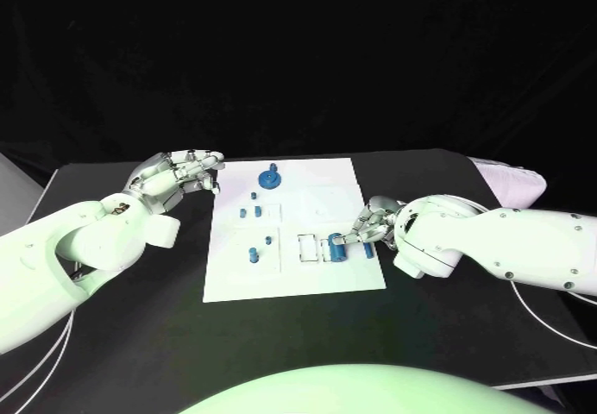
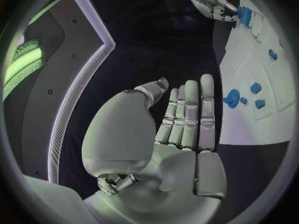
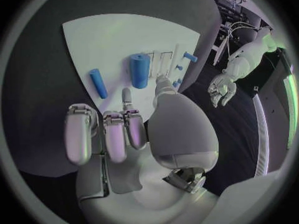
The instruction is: Assemble the parts on the task board
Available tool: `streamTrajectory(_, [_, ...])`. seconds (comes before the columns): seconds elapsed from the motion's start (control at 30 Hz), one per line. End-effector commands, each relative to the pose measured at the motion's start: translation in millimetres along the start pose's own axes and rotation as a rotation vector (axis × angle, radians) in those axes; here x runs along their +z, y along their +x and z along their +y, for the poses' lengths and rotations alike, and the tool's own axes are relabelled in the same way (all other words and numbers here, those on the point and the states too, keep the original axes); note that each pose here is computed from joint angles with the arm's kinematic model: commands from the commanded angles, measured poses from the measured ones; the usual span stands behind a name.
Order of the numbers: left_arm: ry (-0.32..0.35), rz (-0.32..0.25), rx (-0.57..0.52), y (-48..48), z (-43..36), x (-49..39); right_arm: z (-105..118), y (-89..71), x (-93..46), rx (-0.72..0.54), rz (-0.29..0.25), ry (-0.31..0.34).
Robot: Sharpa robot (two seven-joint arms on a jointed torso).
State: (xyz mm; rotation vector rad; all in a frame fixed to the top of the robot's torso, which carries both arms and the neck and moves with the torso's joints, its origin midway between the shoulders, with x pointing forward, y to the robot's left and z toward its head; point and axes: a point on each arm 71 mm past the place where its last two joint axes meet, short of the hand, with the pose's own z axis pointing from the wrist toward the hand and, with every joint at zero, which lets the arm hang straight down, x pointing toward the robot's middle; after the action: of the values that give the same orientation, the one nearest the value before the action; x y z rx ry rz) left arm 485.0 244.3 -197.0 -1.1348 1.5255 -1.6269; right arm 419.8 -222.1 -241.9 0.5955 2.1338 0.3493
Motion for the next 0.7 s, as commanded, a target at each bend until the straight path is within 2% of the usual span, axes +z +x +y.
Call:
streamTrajectory(0.03, [0.005,0.019,-0.003,2.2,-0.4,0.0,-2,4.1,2.5,0.050,0.010,0.039])
streamTrajectory(0.33, [0.004,0.018,-0.002,1.4,-0.5,-0.5,-1,18.1,7.3,0.044,0.054,0.051])
streamTrajectory(0.7, [0.003,0.018,0.000,1.1,-0.4,-0.7,4,24.5,9.3,0.020,0.061,0.039])
